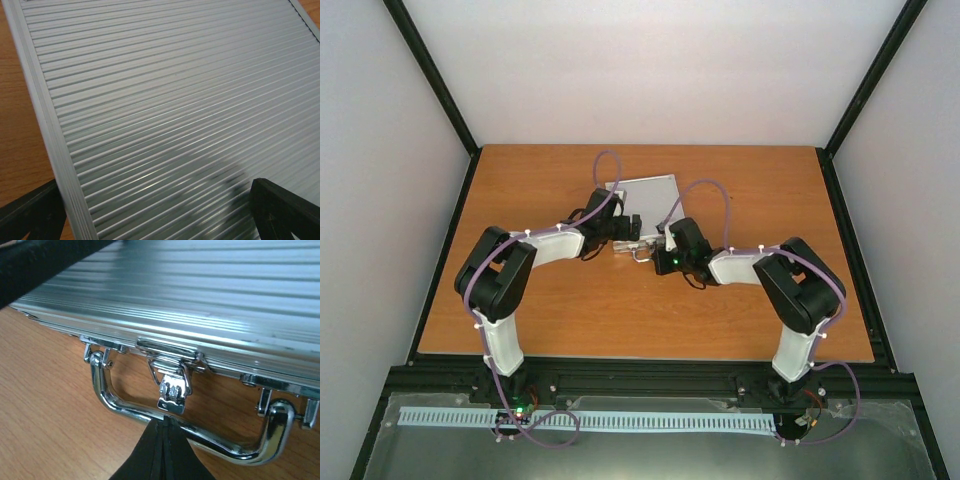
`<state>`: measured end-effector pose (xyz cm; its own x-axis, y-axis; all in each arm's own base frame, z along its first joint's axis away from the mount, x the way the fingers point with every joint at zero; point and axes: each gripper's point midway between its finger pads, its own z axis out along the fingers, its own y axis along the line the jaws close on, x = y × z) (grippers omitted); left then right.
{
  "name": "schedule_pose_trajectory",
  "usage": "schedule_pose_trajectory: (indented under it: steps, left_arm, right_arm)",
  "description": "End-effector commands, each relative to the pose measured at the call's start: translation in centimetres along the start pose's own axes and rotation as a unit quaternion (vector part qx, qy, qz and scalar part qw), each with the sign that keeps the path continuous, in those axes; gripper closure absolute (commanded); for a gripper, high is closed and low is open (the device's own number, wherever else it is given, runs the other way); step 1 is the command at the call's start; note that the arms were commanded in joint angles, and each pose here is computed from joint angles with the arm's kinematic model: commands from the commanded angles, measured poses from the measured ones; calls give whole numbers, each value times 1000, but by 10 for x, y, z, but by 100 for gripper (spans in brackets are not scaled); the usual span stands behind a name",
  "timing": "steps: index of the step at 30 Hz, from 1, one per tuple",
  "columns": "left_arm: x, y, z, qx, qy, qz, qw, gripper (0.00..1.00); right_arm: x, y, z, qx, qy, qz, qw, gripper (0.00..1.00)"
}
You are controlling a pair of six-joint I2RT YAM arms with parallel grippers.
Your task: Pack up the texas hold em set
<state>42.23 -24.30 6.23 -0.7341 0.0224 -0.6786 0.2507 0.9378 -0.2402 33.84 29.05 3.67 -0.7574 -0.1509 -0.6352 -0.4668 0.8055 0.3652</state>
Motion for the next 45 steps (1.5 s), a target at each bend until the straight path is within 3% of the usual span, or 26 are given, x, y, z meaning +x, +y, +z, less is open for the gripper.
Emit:
schedule_pose_trajectory:
  steps: [1, 14, 28, 37, 39, 40, 43, 44, 45]
  left_arm:
    - [126, 17, 8, -18, 202, 45, 978, 0]
    - [128, 18, 8, -19, 204, 49, 978, 0]
    - [130, 18, 9, -20, 207, 48, 977, 0]
    - [117, 15, 2, -21, 198, 45, 979, 0]
    - [106, 11, -1, -18, 189, 47, 981, 0]
    - [100, 10, -3, -20, 185, 48, 981, 0]
    - [75, 6, -10, -29, 166, 55, 984, 0]
    - [65, 4, -14, -31, 157, 56, 985, 0]
    - [53, 1, -19, -33, 147, 57, 987, 0]
  right_arm:
    - [-18, 5, 5, 1, -32, -11, 999, 97]
    - [-22, -1, 4, 16, -54, -8, 998, 97]
    - [-8, -20, 32, 42, -44, 6, 998, 97]
    - [-22, 1, -9, 30, -47, -15, 998, 96]
    - [-30, 9, -24, 29, -47, -29, 998, 74]
    - [-33, 12, -33, 29, -48, -34, 998, 54]
    - [-44, 16, -57, 42, -53, -45, 997, 12]
    - [-49, 18, -66, 46, -57, -48, 996, 2]
    - [-52, 19, -74, 52, -56, -50, 996, 0]
